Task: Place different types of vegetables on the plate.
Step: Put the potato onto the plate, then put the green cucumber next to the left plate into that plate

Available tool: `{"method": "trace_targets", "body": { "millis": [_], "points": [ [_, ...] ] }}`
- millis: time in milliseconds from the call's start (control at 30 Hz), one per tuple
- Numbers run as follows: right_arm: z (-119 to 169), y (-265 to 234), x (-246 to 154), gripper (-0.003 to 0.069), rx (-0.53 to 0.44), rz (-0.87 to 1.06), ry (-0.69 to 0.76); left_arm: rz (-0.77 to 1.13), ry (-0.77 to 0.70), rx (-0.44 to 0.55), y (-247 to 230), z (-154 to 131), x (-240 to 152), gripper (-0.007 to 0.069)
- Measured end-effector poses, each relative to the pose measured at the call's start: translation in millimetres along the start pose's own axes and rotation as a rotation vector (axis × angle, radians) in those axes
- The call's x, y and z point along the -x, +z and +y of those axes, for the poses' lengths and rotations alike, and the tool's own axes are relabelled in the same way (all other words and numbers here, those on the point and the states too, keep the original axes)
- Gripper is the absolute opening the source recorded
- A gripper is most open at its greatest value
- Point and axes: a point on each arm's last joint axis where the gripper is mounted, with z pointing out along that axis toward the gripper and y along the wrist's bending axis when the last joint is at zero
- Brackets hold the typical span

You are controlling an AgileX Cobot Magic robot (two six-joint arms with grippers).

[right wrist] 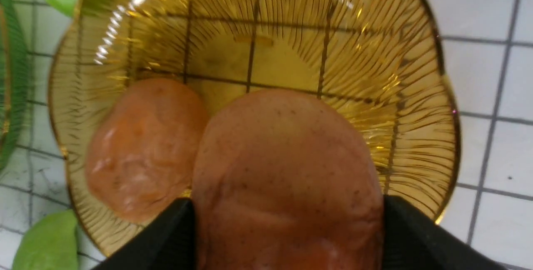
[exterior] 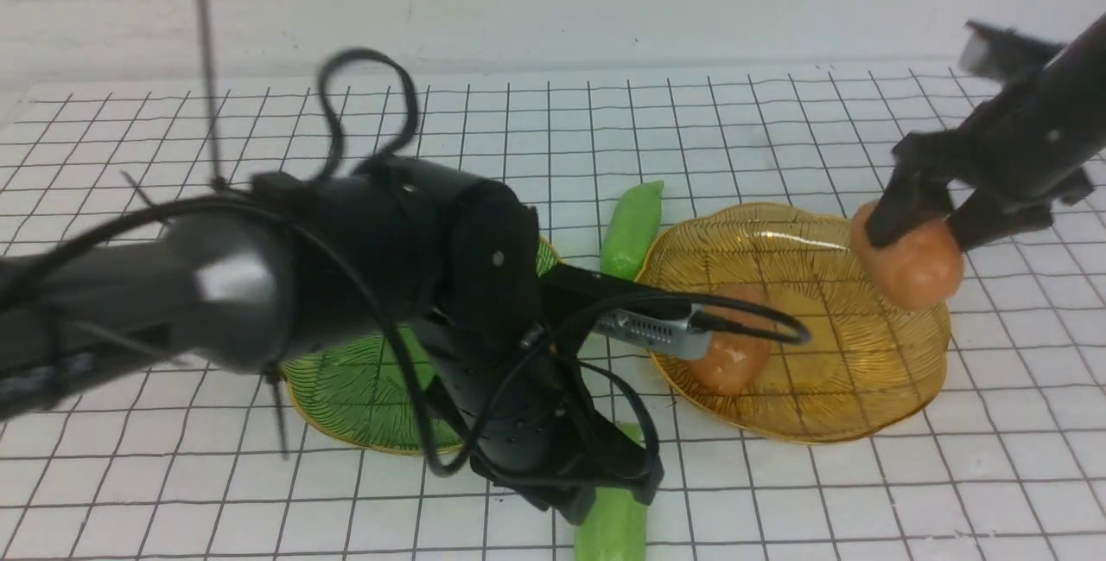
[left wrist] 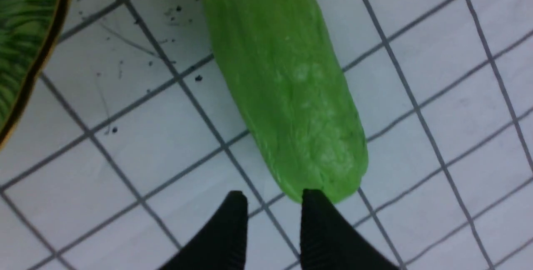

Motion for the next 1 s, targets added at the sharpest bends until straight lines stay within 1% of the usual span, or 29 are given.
{"method": "trace_targets", "body": {
  "millis": [133, 233, 267, 333, 400, 633, 733, 767, 800, 833, 867, 900, 1000],
  "points": [
    [-8.0, 20.9, 1.4, 0.0506, -0.016, 0.042, 0.084, 0.029, -0.014, 0.004, 19.9, 2.3, 3.7, 0.0410],
    [-11.4, 27.8, 1.0, 0.0555, -0.025, 0.061, 0.121, 0.029, -0.042, -0.022, 29.6, 0.9, 6.4, 0.0536],
    [-11.7, 28.8, 0.5, 0.0571, -0.025, 0.069, 0.128, 0.022, -0.051, -0.031, 31.1, 0.3, 7.5, 0.0564],
    [-11.3, 27.6, 1.2, 0.0603, -0.024, 0.069, 0.130, 0.017, -0.067, -0.049, 36.3, -1.5, 9.1, 0.0598],
    [-9.8, 23.0, 5.5, 0.0618, -0.025, 0.050, 0.125, 0.002, -0.075, -0.060, 40.9, -1.9, 11.6, 0.0613],
    [-4.4, 8.5, 15.6, 0.0621, -0.019, -0.008, 0.118, -0.026, -0.088, -0.080, 43.9, -3.2, 15.0, 0.0603],
    [1.6, 0.9, 15.8, 0.0617, 0.015, -0.030, 0.128, -0.064, -0.071, -0.085, 48.4, -3.0, 19.4, 0.0561],
    [4.0, -2.5, 15.9, 0.0615, 0.028, -0.040, 0.131, -0.067, -0.073, -0.088, 52.7, -2.7, 20.5, 0.0530],
    [4.7, -3.1, 16.0, 0.0614, 0.033, -0.042, 0.132, -0.067, -0.075, -0.089, 53.5, -2.7, 20.7, 0.0524],
    [7.8, -7.8, 15.9, 0.0609, 0.049, -0.055, 0.130, -0.057, -0.086, -0.099, 59.5, -2.9, 20.8, 0.0464],
    [9.0, -10.1, 15.7, 0.0608, 0.052, -0.060, 0.127, -0.054, -0.091, -0.100, 60.1, -2.9, 20.8, 0.0442],
    [11.6, -15.9, 15.3, 0.0603, 0.057, -0.075, 0.119, -0.049, -0.101, -0.111, 60.3, -3.9, 20.8, 0.0377],
    [19.2, -35.2, 12.4, 0.0589, 0.057, -0.116, 0.097, -0.038, -0.079, -0.120, 48.8, -7.3, 22.0, 0.0384]
  ]
}}
